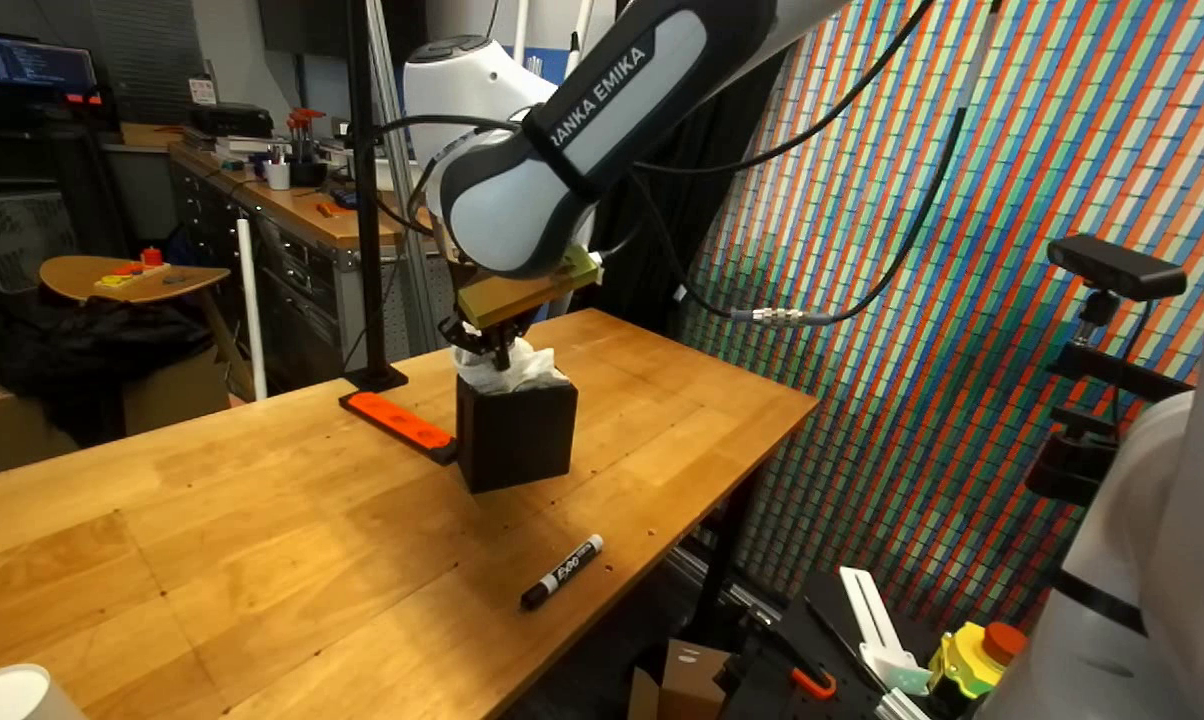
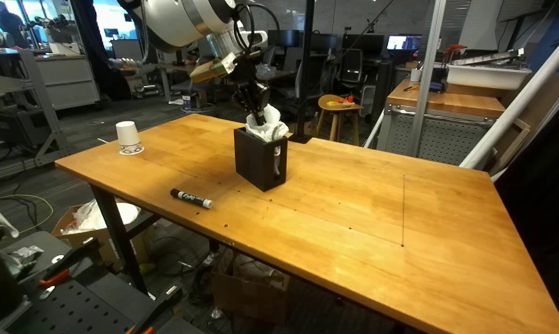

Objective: Put the white towel inside the black basket

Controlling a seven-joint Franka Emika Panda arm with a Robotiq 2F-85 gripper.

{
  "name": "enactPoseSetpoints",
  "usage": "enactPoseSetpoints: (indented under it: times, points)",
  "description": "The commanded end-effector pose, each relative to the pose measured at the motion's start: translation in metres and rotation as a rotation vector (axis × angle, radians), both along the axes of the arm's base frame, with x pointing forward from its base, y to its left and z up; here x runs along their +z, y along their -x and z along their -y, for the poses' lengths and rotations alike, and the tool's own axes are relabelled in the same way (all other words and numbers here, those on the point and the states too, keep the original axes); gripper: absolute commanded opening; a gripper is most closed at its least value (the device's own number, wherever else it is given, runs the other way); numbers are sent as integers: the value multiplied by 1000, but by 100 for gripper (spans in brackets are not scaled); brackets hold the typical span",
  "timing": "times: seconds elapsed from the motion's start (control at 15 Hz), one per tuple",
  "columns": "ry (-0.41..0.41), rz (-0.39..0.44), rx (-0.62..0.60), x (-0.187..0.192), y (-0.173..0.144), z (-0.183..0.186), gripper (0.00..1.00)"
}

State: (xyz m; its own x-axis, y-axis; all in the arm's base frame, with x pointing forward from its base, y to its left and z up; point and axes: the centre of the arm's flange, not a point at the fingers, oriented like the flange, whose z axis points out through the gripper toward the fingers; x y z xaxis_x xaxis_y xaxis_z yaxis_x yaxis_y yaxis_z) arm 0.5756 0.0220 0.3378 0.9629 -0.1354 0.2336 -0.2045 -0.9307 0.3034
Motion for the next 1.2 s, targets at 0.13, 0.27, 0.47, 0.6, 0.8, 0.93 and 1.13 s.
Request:
enactPoseSetpoints:
  times: [0.13,0.27,0.47,0.6,0.8,0.93,1.13]
  points:
    - [-20,-32,-17,-23,-30,17,0]
    - [-59,-64,-25,-41,-35,24,1]
    - [-128,-141,-35,-75,-35,33,1]
    - [-166,-190,-34,-93,-33,38,1]
    - [-228,-260,-18,-119,-30,46,1]
    - [-262,-292,4,-118,-32,51,0]
    - [-284,-313,29,-112,-35,58,0]
